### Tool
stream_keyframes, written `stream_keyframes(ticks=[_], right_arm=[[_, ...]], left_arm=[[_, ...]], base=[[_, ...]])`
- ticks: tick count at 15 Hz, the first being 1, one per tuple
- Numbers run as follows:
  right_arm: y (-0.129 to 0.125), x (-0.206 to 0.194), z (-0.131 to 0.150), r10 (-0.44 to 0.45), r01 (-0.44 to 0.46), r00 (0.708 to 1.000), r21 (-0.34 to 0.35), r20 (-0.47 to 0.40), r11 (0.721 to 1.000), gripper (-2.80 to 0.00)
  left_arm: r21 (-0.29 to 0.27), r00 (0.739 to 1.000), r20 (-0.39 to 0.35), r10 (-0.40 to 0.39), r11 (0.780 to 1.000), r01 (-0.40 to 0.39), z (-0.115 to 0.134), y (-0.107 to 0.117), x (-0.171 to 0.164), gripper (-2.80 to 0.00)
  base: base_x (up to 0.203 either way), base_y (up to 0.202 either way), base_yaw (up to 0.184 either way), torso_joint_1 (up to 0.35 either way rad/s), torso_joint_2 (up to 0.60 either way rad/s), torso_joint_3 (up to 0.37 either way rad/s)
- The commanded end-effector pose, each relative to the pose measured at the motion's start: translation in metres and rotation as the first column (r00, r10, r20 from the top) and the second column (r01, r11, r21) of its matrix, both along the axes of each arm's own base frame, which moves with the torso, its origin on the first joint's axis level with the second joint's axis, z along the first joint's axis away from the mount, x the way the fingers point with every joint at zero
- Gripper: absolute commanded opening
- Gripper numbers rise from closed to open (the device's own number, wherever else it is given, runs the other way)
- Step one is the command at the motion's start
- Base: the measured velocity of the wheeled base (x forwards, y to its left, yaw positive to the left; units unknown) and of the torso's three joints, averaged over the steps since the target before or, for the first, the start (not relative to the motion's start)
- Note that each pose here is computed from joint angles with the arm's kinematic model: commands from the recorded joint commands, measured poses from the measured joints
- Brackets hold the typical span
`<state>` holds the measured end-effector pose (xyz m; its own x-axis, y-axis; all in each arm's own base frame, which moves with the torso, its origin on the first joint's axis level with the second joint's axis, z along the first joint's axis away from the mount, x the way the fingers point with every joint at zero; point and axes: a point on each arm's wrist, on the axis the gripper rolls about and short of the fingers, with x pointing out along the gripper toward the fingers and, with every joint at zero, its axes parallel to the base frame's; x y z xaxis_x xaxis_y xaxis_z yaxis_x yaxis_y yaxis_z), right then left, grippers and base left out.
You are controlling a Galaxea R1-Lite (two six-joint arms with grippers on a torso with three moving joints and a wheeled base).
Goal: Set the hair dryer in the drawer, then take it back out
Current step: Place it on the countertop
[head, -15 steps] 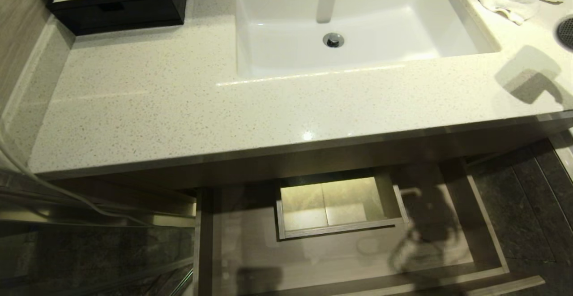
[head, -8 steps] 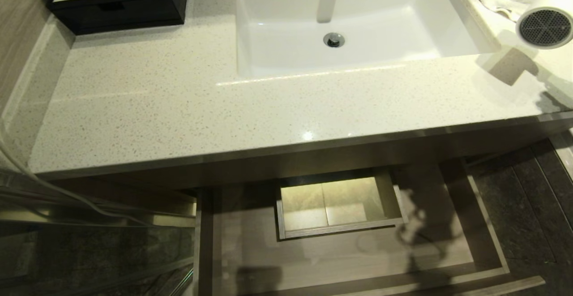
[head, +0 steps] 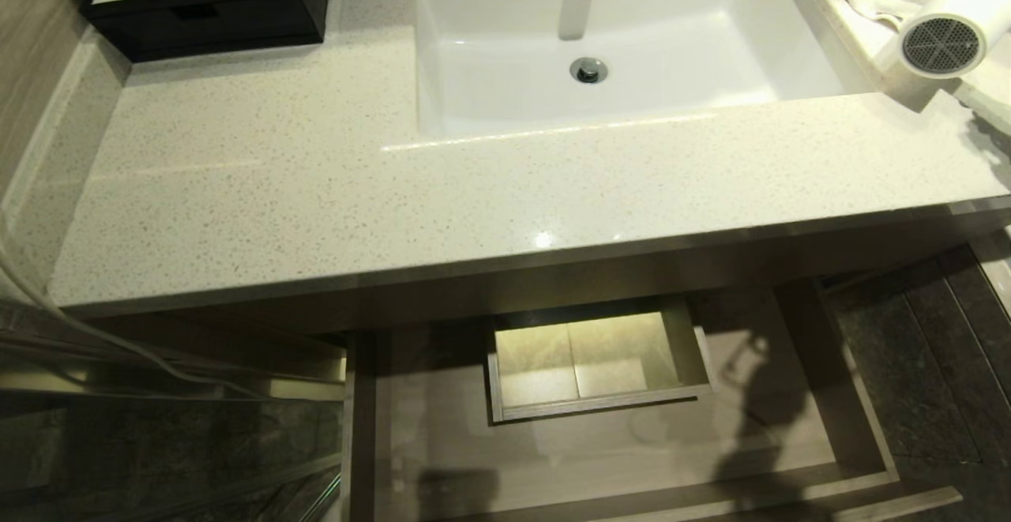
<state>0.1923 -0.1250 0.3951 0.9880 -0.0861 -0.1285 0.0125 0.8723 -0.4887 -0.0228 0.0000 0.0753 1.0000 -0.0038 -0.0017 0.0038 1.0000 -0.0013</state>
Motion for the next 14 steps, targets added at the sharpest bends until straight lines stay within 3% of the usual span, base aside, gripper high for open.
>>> stream_keyframes(ticks=[1,14], right_arm=[[-0.015,0.021,-0.010,0.004,-0.003,0.999,0.025,-0.037,1.000,-2.80],[-0.048,0.069,-0.030,0.049,-0.044,0.996,0.060,-0.076,0.997,-2.80]], left_arm=[[0.000,1.000,0.000,0.001,1.000,-0.001,0.000,0.000,0.000,-2.80],[0.000,1.000,0.000,0.001,1.000,-0.001,0.000,0.000,0.000,-2.80]], base=[[0.000,0.000,0.000,0.000,0.00,0.000],[0.000,0.000,0.000,0.000,0.00,0.000]])
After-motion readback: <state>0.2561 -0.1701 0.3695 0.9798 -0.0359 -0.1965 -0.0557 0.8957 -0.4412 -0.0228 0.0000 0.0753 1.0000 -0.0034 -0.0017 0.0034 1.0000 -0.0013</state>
